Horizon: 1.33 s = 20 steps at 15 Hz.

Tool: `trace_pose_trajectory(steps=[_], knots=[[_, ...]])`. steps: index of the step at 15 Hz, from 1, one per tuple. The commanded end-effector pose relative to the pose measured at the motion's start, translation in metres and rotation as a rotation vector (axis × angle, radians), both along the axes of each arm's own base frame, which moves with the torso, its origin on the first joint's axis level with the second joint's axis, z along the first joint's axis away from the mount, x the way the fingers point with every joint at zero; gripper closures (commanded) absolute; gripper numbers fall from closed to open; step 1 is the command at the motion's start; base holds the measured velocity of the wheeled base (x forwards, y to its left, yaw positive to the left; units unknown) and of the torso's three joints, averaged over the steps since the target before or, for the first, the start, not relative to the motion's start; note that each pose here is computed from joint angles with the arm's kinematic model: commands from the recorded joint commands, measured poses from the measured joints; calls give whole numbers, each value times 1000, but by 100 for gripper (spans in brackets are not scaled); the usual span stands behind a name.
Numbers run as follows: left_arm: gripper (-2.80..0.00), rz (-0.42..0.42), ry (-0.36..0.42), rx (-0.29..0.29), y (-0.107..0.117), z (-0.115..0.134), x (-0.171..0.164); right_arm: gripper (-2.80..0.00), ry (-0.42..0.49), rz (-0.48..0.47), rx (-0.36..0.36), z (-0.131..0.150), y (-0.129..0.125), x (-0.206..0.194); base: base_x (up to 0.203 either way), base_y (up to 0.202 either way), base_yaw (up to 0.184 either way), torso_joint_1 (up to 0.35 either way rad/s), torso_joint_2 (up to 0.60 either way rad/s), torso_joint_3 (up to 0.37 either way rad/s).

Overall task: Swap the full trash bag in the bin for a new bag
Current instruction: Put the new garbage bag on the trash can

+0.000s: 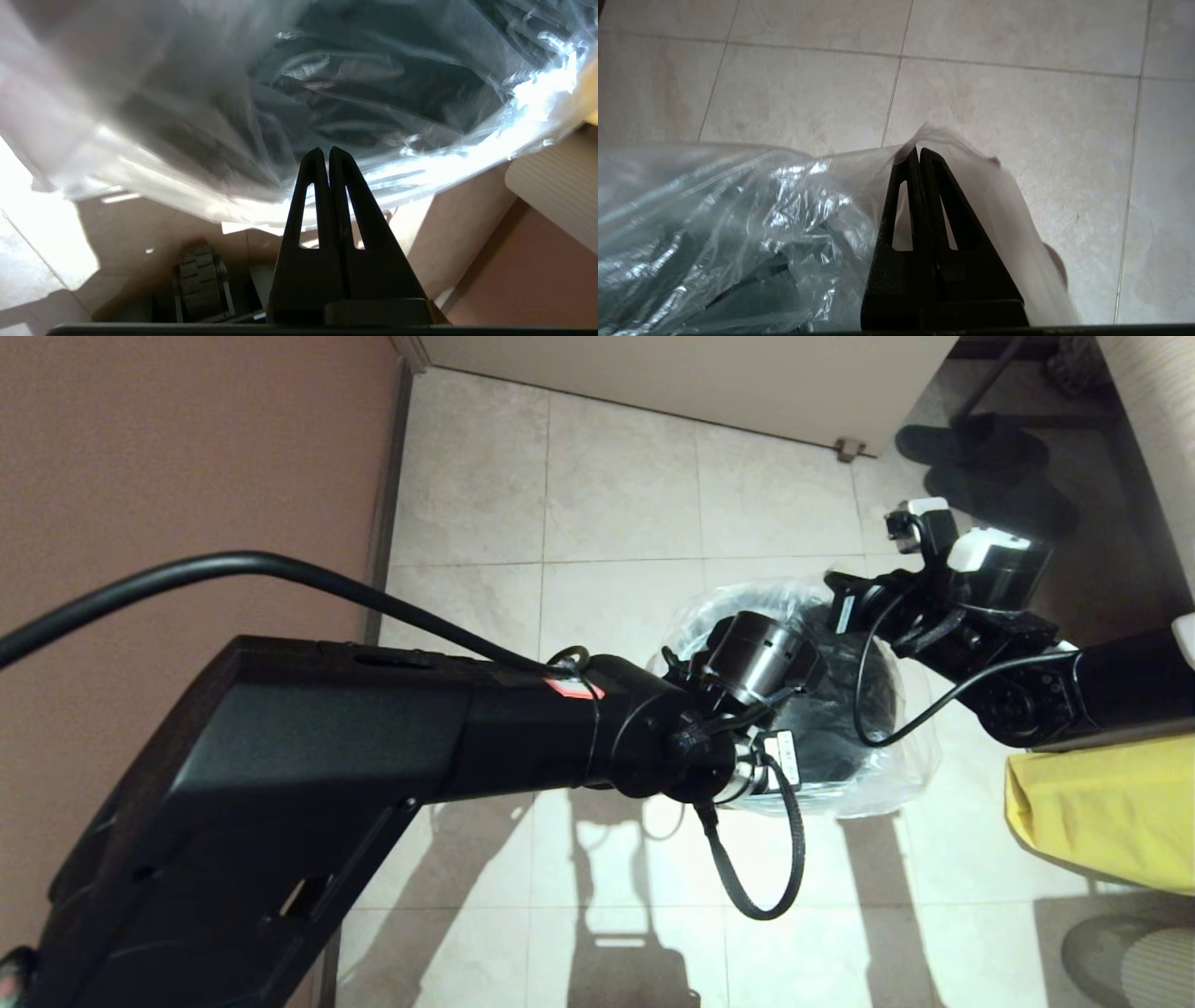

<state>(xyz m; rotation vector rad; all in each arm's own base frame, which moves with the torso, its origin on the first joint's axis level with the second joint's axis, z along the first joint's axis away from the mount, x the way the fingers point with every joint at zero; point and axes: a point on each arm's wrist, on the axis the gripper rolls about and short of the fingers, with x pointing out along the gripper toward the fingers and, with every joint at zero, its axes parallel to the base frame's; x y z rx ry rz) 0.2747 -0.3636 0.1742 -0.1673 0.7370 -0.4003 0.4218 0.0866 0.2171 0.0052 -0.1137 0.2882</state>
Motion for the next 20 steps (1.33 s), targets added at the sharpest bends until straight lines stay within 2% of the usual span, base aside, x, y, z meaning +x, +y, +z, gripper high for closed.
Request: trace_pose_trajectory(steps=[1,3,5,9,13,16,18,20], knots=[[0,5,0,-2,1,1,0,0,16,-11,-4,-8,-4,4,0,0,0,0,0,0],[0,5,-3,-6,1,2,0,0,24,-17,-5,-9,-7,5,0,0,0,0,0,0],[0,6,-12,-17,1,7,0,0,90,-25,-16,-16,-11,5,0,0,0,0,0,0],[0,20,-69,-88,7,36,2,0,168,-53,6,-22,-25,4,0,0,0,0,0,0],[0,69,-99,-117,27,54,12,0,144,-70,15,12,-35,-15,0,0,0,0,0,0],[0,97,-100,-127,39,57,23,0,157,-70,92,41,-39,-38,0,0,0,0,0,0],[0,81,-95,-132,36,55,21,0,174,-66,150,54,-40,-53,0,0,0,0,0,0],[0,53,-100,-145,31,58,17,0,205,-59,237,60,-41,-62,0,0,0,0,0,0]])
